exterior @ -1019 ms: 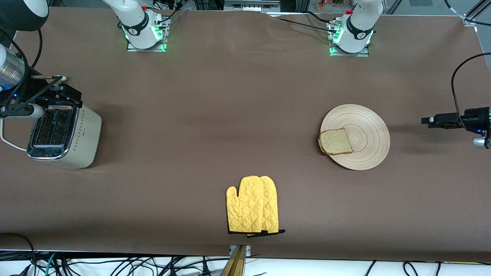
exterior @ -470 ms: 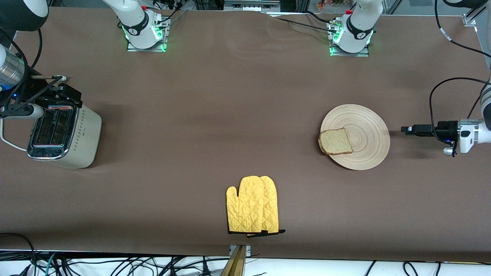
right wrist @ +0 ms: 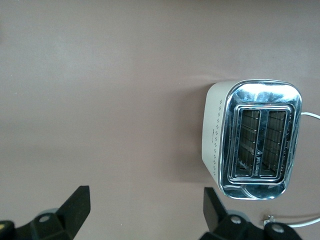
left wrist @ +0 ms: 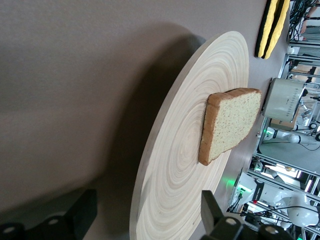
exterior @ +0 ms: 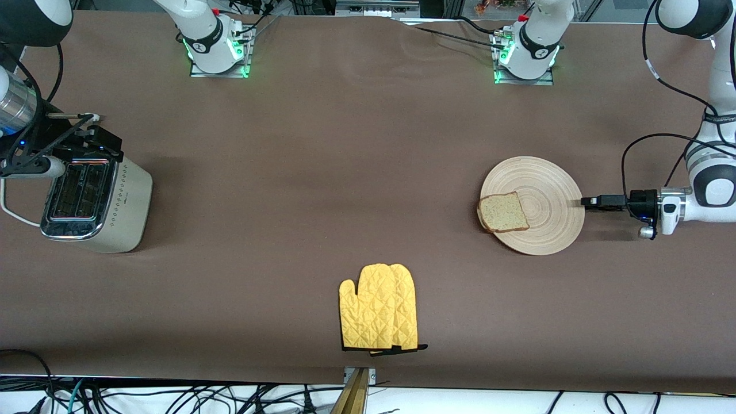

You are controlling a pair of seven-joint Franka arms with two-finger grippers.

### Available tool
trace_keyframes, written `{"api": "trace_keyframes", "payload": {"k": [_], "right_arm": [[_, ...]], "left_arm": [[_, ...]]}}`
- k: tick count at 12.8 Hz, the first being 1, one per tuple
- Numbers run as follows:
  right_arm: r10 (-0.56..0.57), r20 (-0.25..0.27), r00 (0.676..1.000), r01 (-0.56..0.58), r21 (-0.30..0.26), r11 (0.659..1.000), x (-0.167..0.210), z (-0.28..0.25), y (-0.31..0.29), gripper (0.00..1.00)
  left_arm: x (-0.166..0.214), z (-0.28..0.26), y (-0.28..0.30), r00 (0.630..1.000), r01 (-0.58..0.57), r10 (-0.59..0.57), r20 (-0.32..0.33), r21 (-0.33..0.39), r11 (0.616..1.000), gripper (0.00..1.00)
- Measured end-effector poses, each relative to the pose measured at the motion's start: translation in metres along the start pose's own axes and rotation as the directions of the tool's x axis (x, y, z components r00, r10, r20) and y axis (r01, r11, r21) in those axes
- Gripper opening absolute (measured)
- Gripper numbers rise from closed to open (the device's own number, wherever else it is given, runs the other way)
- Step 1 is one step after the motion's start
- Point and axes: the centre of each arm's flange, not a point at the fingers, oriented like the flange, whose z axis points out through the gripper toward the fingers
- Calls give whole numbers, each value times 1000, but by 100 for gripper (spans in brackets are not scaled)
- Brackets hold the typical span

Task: Move plate and put bread in toaster
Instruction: 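Reach the left gripper to the wooden plate rim and grip it, then drag the wooden plate toward the table middle with the left gripper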

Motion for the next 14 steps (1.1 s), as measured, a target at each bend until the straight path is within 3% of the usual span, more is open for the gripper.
{"api": "trace_keyframes", "payload": {"k": [1,2,8,10,14], "right_arm": [[0,0,1000,0,0,1000,0,0,0,100],[0,0,1000,0,0,1000,0,0,0,100],[0,0,1000,0,0,1000,0,0,0,100],[0,0,1000,0,0,1000,0,0,0,100],[0,0,1000,0,0,1000,0,0,0,100]], "left_arm": [[2,4,1,1000,-1,1,4,-3,1000,91],[4,8,3,1000,-5,5,8,2,1000,82],[21,28,22,997,-69,68,33,35,997,17],[23,26,24,987,-158,157,29,34,987,13],[25,28,26,979,-203,202,31,31,979,13]]}}
